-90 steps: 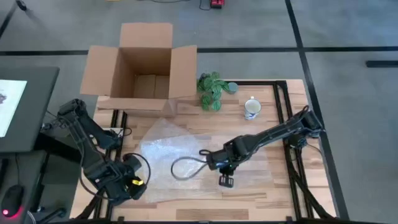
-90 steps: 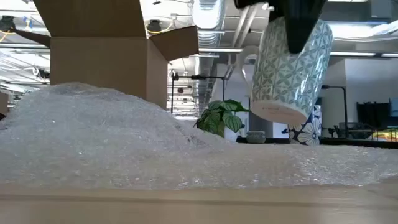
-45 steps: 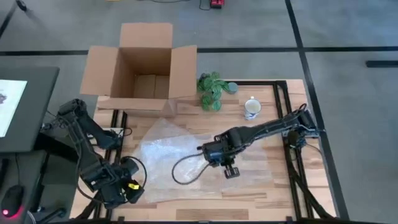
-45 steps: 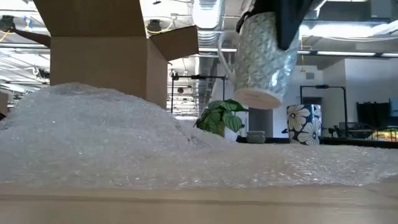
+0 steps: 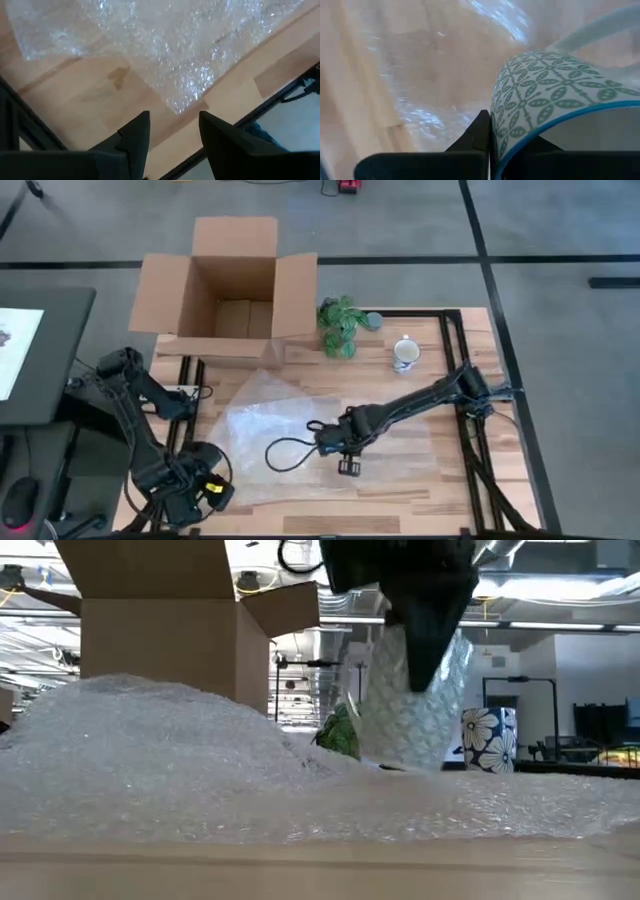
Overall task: Wrap mug
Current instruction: Wrap the green mug with the bubble wrap
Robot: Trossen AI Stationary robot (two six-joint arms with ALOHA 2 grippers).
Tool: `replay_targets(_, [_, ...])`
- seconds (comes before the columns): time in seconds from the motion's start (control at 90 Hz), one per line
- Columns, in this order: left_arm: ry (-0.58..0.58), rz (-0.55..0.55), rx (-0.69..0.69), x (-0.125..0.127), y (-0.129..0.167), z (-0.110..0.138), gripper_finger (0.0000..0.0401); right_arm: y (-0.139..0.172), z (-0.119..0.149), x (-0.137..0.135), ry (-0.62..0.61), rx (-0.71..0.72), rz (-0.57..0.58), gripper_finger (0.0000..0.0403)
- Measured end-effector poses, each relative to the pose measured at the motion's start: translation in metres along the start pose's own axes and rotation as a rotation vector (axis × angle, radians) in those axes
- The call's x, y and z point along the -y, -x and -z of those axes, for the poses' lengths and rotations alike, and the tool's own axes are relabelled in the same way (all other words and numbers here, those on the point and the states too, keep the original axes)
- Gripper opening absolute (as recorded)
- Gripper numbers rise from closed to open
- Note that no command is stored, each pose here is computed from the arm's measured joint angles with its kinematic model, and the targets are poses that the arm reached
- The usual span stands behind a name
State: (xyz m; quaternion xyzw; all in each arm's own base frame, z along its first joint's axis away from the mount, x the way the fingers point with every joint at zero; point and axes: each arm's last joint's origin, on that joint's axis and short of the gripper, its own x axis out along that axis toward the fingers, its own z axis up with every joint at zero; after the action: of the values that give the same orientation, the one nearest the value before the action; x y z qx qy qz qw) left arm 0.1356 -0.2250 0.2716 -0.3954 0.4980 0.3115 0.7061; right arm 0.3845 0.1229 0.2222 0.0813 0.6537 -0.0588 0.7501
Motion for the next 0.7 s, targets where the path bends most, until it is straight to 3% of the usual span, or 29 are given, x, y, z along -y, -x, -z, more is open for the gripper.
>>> replay_targets(0.333, [0.118,-0.041,0.017,0.004,-0.012,0.005,0.0149,-0.004,-0.014,0.010,-0.089,0.025,-0.058,0.0008])
replay_targets(0.7, [0.127,-0.049,-0.002,0.005,-0.012,0.005,0.0149,-0.024,-0.019,0.008,-0.109,-0.006,-0.076,0.0014])
